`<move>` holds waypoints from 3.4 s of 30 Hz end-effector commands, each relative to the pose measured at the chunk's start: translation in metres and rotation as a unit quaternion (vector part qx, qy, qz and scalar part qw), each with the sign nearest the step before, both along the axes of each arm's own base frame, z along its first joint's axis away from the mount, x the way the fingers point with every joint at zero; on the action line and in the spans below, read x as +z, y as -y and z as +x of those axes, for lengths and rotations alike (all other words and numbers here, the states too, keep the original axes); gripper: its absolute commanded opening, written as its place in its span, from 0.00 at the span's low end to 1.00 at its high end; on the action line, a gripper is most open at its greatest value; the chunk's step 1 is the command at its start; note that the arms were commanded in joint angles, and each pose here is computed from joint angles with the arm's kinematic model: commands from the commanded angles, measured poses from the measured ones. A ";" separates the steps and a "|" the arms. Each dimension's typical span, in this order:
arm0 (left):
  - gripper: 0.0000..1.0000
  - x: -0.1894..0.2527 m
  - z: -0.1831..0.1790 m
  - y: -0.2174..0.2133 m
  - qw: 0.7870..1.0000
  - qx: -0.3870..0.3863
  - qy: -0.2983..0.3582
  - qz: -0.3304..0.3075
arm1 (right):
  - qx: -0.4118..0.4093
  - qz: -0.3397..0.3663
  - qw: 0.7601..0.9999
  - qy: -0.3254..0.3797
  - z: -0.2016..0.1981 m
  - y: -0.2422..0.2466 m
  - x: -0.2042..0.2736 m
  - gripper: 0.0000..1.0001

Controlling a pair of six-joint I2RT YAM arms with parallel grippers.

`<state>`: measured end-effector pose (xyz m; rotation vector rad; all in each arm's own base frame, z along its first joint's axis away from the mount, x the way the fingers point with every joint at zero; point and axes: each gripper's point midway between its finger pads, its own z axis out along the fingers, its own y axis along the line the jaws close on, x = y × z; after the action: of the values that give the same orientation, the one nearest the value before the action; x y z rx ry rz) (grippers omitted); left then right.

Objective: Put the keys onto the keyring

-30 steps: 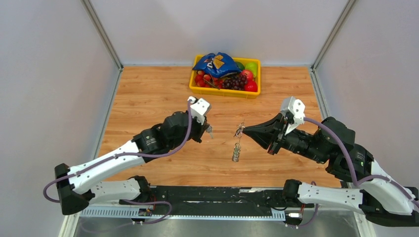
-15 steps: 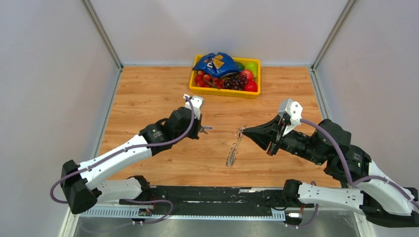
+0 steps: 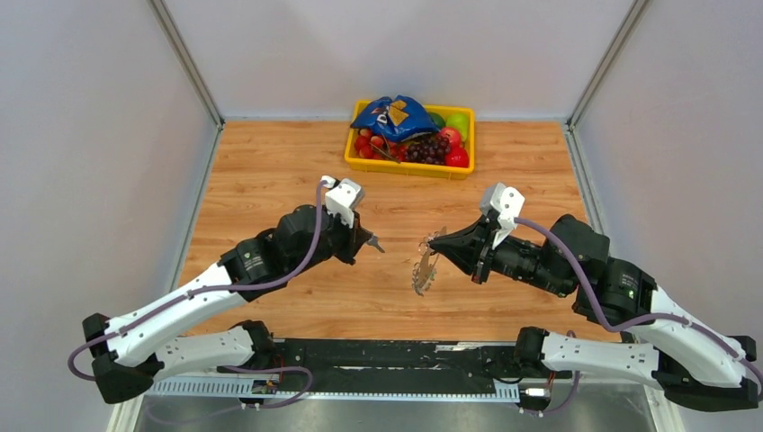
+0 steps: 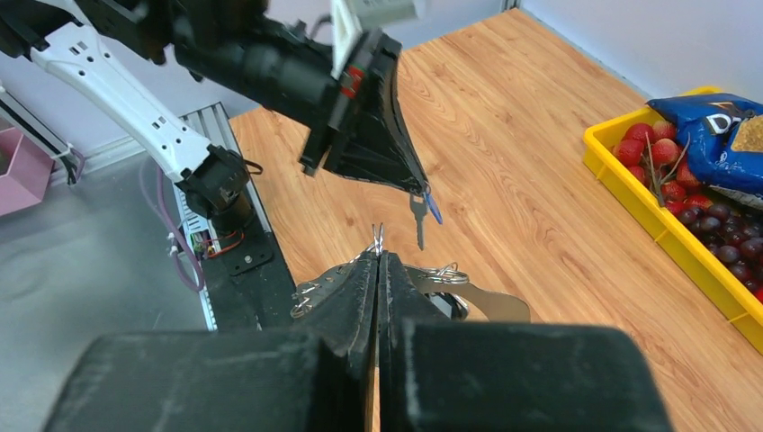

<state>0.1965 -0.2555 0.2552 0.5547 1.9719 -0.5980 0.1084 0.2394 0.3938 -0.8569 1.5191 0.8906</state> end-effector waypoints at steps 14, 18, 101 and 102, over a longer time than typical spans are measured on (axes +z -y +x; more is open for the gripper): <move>0.02 0.099 -0.107 0.027 0.934 -0.328 0.059 -0.127 | 0.034 -0.022 0.997 0.069 0.008 -0.030 0.009 0.00; 0.02 0.108 -0.119 0.023 0.923 -0.352 0.068 -0.138 | 0.061 -0.015 0.994 0.095 0.002 -0.035 0.012 0.00; 0.08 0.157 -0.111 0.014 0.940 -0.304 0.052 -0.147 | -0.060 0.025 0.924 0.376 -0.011 -0.039 0.023 0.00; 0.08 0.158 -0.111 0.014 0.940 -0.304 0.053 -0.148 | -0.063 0.024 0.923 0.379 -0.010 -0.039 0.023 0.00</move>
<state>0.0890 -0.2759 0.3879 1.0253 1.6083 -1.1795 0.0904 0.2884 0.3972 -1.0137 0.8664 0.4482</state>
